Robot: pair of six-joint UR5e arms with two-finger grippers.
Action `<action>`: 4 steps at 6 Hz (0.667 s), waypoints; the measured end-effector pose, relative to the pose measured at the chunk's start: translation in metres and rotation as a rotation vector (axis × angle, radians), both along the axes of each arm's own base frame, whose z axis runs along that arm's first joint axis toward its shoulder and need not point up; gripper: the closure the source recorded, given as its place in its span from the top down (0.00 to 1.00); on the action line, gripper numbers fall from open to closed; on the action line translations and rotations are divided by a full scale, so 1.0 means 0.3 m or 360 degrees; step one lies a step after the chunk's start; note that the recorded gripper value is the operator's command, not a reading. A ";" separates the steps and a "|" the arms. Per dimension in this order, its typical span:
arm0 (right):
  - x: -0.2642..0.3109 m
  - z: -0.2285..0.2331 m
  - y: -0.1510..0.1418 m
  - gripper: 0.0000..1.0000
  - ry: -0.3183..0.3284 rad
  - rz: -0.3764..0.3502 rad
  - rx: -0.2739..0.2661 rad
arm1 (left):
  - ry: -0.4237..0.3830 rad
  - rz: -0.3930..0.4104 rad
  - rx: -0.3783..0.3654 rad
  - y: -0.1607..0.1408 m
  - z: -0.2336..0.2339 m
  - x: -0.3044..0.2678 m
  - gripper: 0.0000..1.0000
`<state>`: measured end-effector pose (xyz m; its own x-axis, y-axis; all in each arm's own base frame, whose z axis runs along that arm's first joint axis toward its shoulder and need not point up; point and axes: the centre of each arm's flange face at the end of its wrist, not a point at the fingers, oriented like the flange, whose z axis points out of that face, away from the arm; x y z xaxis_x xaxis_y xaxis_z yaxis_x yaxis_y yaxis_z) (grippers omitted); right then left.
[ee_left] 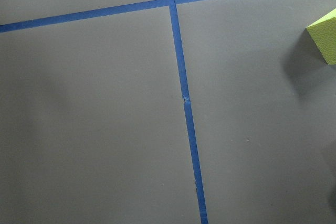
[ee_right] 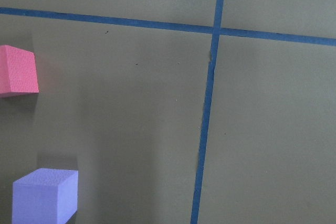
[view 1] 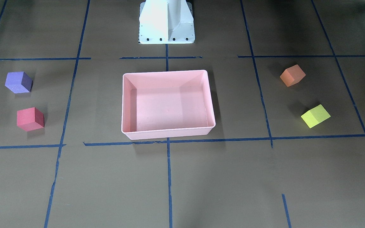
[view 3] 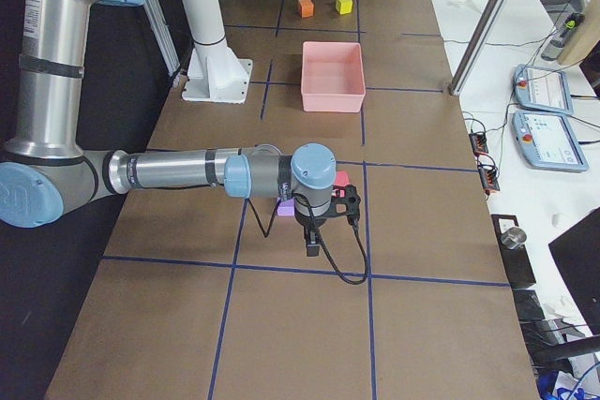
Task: Place blocks into pink bin with both arms
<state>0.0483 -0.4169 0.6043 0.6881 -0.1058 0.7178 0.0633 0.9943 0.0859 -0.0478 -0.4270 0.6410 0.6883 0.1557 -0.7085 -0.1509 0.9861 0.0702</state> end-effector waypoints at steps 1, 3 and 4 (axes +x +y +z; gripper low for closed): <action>-0.016 -0.013 -0.012 1.00 -0.0002 -0.0016 0.0037 | -0.0001 0.0000 0.0006 0.000 -0.009 0.000 1.00; -0.172 -0.137 -0.139 1.00 -0.0015 -0.0113 0.0158 | -0.0003 0.0001 0.0014 0.002 -0.026 0.000 1.00; -0.317 -0.240 -0.225 0.99 -0.0029 -0.0114 0.0151 | -0.0003 0.0001 0.0014 0.003 -0.027 0.000 1.00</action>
